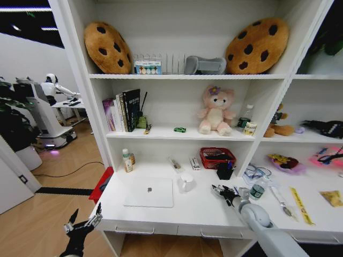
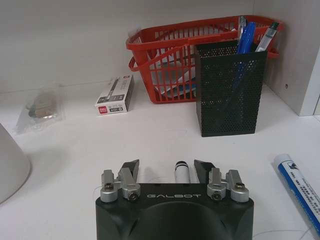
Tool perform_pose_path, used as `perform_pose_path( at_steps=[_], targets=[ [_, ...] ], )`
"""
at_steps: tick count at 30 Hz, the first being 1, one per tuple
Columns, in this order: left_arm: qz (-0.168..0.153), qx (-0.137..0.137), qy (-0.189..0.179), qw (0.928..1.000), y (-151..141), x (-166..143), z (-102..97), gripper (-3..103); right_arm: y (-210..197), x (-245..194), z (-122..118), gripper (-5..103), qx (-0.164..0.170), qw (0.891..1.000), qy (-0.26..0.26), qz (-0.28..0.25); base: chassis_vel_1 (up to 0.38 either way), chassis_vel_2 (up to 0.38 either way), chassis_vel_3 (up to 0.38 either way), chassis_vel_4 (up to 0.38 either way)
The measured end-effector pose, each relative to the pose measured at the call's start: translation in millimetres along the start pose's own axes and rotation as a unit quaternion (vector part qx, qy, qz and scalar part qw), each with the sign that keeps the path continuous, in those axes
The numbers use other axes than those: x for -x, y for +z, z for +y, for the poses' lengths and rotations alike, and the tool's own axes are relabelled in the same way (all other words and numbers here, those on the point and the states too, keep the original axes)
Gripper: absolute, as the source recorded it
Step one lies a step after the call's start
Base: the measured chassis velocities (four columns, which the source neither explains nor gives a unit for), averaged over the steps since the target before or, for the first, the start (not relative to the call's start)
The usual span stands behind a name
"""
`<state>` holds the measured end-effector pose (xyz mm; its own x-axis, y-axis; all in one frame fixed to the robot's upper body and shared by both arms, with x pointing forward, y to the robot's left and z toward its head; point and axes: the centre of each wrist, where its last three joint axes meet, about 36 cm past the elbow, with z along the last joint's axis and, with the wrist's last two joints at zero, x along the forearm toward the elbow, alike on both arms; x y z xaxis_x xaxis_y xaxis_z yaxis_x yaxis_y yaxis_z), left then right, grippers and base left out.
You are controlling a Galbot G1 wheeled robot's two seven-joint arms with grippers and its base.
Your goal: Organize the objects on the table.
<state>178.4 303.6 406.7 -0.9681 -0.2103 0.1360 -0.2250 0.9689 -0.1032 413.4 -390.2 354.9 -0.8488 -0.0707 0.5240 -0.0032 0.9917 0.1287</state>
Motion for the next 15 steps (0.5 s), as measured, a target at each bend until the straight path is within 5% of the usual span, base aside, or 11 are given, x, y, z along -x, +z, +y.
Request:
perform_pose_path(
  at_steps=[15],
  targets=[
    [0.002, 0.002, 0.000, 1.0000, 1.0, -0.8, -0.7, 99, 6.2, -6.3, -1.7, 13, 0.006, 1.000, 0.002, 0.005, 0.000, 0.000, 0.000, 0.000]
  ],
)
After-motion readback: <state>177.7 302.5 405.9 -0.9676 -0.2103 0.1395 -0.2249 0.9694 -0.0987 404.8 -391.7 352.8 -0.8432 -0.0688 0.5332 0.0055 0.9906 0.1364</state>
